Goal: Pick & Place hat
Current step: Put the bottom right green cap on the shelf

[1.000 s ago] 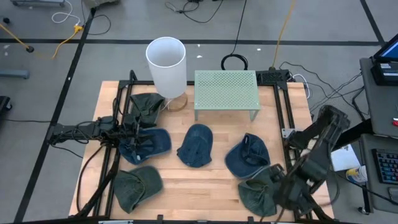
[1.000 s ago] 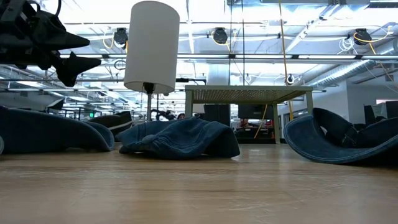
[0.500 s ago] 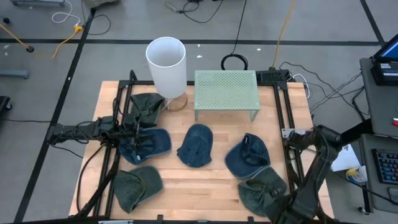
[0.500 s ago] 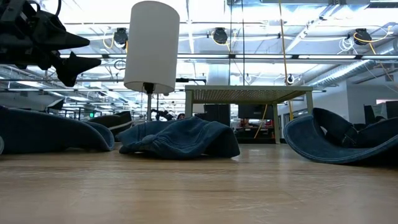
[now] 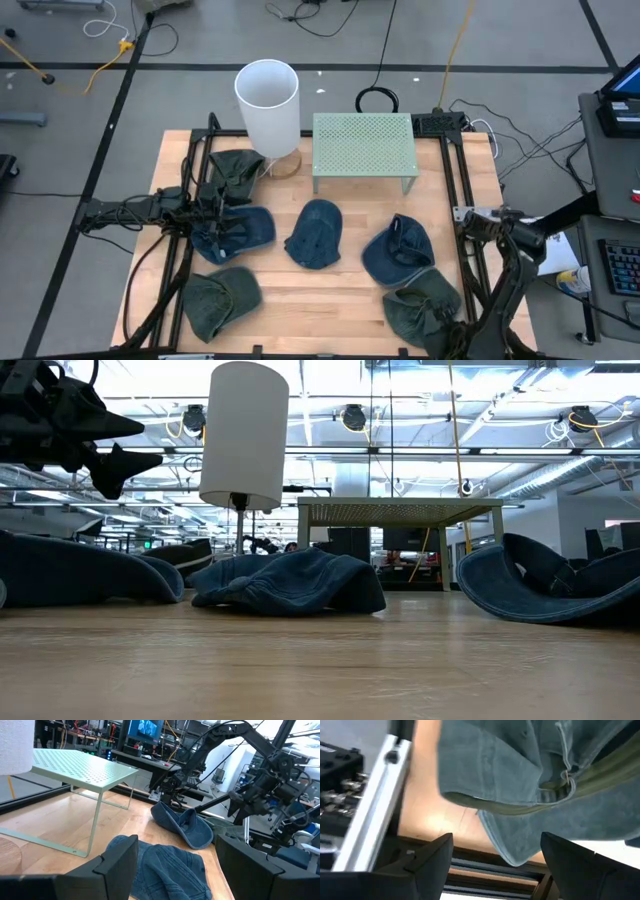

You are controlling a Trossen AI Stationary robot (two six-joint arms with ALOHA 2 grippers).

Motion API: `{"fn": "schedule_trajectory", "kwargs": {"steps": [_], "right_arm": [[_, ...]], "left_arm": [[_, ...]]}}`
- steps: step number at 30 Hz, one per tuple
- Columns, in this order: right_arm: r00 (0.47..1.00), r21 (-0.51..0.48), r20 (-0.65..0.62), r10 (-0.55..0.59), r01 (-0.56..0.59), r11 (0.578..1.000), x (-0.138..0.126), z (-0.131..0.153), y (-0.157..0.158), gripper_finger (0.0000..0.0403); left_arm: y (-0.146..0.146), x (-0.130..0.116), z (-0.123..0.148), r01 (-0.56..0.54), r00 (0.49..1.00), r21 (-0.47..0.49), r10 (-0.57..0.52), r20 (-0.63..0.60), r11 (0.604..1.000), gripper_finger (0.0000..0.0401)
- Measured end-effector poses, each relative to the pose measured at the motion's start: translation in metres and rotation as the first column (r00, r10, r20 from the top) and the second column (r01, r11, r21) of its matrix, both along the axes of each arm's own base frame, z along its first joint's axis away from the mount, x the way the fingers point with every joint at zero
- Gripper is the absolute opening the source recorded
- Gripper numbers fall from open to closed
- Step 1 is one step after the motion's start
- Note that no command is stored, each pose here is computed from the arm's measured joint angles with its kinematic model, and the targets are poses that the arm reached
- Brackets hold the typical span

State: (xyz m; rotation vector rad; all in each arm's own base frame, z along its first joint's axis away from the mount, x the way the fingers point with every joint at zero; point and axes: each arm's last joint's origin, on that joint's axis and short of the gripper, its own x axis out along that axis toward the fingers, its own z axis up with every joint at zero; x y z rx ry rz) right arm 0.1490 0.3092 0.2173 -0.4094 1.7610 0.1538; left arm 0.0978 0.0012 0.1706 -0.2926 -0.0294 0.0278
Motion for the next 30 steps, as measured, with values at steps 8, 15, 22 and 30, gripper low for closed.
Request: {"fn": "schedule_trajectory", "kwargs": {"steps": [8, 15, 22, 30], "right_arm": [[0.996, -0.139, -0.034, -0.076, 0.071, 0.988, -0.009, -0.030, -0.009, 0.0293], [0.996, -0.162, -0.038, -0.081, 0.073, 0.984, -0.016, -0.049, -0.016, 0.0293], [0.994, -0.186, -0.036, -0.099, 0.090, 0.978, -0.017, -0.052, -0.019, 0.0279], [0.995, -0.182, -0.042, -0.086, 0.077, 0.980, -0.020, -0.052, -0.018, 0.0184]], "left_arm": [[0.000, 0.000, 0.000, 0.000, 1.000, 0.000, 0.000, 0.000, 1.000, 0.0271], [0.000, 0.000, 0.000, 0.000, 1.000, 0.000, 0.000, 0.000, 1.000, 0.0271], [0.000, 0.000, 0.000, 0.000, 1.000, 0.000, 0.000, 0.000, 1.000, 0.0271], [0.000, 0.000, 0.000, 0.000, 1.000, 0.000, 0.000, 0.000, 1.000, 0.0271]]}}
